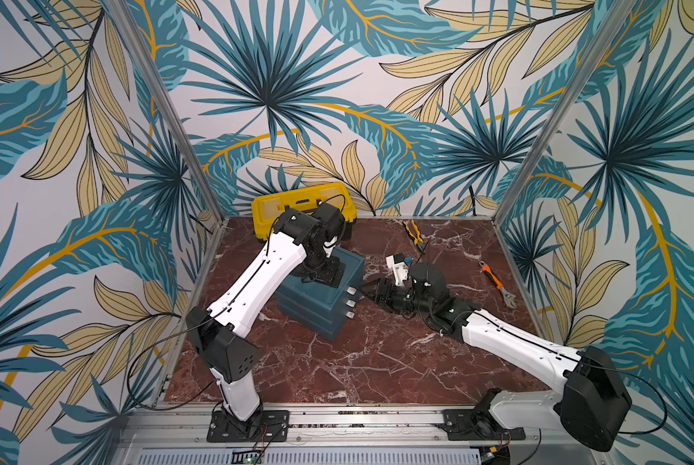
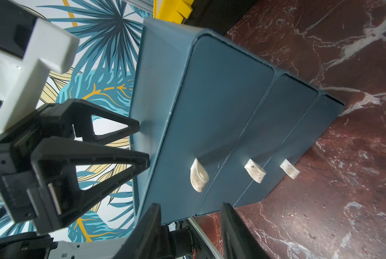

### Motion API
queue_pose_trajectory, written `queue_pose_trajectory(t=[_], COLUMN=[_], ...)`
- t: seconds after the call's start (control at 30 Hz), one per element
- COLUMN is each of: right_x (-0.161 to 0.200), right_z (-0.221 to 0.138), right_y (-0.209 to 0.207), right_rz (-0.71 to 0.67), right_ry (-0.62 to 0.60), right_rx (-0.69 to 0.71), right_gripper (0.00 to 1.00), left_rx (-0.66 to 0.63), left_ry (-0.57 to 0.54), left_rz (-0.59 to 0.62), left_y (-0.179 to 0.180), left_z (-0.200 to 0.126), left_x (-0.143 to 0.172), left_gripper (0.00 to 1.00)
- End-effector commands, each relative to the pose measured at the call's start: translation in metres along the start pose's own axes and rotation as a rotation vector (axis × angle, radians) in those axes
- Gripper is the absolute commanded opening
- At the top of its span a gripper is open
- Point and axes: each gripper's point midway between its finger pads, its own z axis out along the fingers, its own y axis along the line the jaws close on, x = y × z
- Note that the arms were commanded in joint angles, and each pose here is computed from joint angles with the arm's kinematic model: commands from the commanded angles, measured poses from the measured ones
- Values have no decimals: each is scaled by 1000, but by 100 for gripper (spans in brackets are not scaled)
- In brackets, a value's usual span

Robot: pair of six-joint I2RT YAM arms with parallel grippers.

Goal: Take the seed bags out of the drawer
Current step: Open the drawer in the storage box.

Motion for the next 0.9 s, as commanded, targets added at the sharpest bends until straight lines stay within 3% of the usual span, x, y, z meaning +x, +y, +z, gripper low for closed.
queue_pose_trajectory(t=[0.0,0.53,0.7,0.87], right_x=[4,1,-1,-2], right_z=[11,32,35,34], right_y=[-4,-8,-8,-11], right_rz=[31,74,82,80], right_ry=[9,6,-2,-10], right_rx=[-31,-40,-43,-27], right_gripper=[43,31,20,0], left_rx=[-17,-5,1,-2], left_ry=[89,107,104,104], left_rz=[-15,-14,-15,-15], left_y=[2,1,0,0], left_z=[17,23,22,22], left_x=[16,22,21,21], left_gripper=[88,89,89,91])
